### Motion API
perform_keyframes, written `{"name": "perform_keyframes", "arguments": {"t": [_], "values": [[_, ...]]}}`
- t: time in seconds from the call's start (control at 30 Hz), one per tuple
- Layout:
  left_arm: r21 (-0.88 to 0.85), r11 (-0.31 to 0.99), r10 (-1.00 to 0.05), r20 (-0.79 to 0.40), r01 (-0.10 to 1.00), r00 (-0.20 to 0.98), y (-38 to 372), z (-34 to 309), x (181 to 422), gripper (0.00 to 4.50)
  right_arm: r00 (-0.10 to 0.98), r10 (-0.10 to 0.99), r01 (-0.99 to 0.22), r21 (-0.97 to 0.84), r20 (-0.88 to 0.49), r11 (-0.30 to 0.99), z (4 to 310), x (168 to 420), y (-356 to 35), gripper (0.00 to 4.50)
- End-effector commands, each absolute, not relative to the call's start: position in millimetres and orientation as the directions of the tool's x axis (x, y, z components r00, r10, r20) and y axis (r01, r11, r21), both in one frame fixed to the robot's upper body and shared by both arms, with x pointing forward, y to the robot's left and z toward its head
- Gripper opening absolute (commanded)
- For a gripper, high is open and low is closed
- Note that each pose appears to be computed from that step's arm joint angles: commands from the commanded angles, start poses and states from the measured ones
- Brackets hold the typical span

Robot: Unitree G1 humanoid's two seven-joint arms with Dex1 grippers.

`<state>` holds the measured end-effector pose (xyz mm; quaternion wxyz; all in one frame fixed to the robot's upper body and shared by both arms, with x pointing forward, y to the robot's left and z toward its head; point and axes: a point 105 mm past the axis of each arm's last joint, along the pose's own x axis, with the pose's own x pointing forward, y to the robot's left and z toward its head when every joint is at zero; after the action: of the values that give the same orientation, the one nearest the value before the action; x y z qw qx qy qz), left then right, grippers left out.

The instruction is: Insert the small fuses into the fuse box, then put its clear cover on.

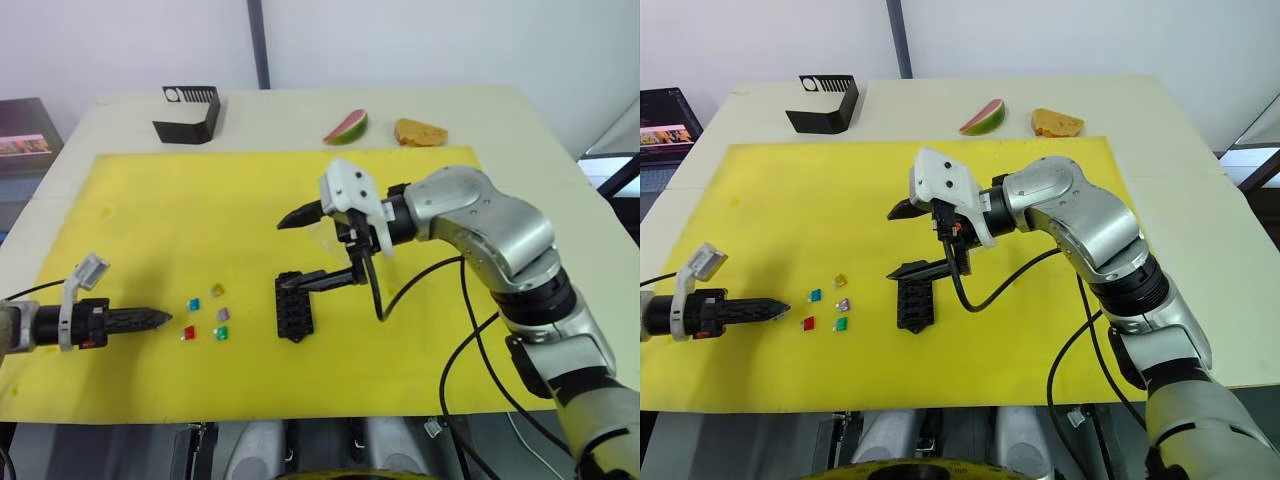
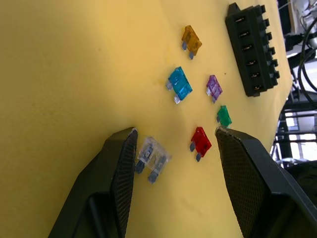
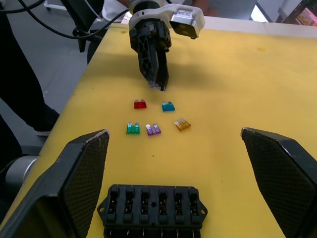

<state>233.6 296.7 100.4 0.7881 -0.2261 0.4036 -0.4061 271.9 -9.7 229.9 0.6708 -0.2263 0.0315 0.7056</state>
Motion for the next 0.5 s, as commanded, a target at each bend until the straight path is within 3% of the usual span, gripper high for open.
{"name": "perform_keyframes", "arguments": {"t": [0.03, 0.5], "values": [[-0.701, 0.580, -0.814, -0.484, 0.415, 0.320, 302.7, 92.1, 222.0, 2.66, 0.006, 0.939, -0.947, -0.303, -0.343, -0.104, 239.2, 267.1, -9.5, 4.50], [-0.691, 0.613, -0.789, -0.505, 0.384, 0.350, 313.4, 87.9, 215.4, 2.66, 0.009, 0.939, -0.944, -0.312, -0.343, -0.105, 238.4, 268.0, -8.8, 4.50]]}}
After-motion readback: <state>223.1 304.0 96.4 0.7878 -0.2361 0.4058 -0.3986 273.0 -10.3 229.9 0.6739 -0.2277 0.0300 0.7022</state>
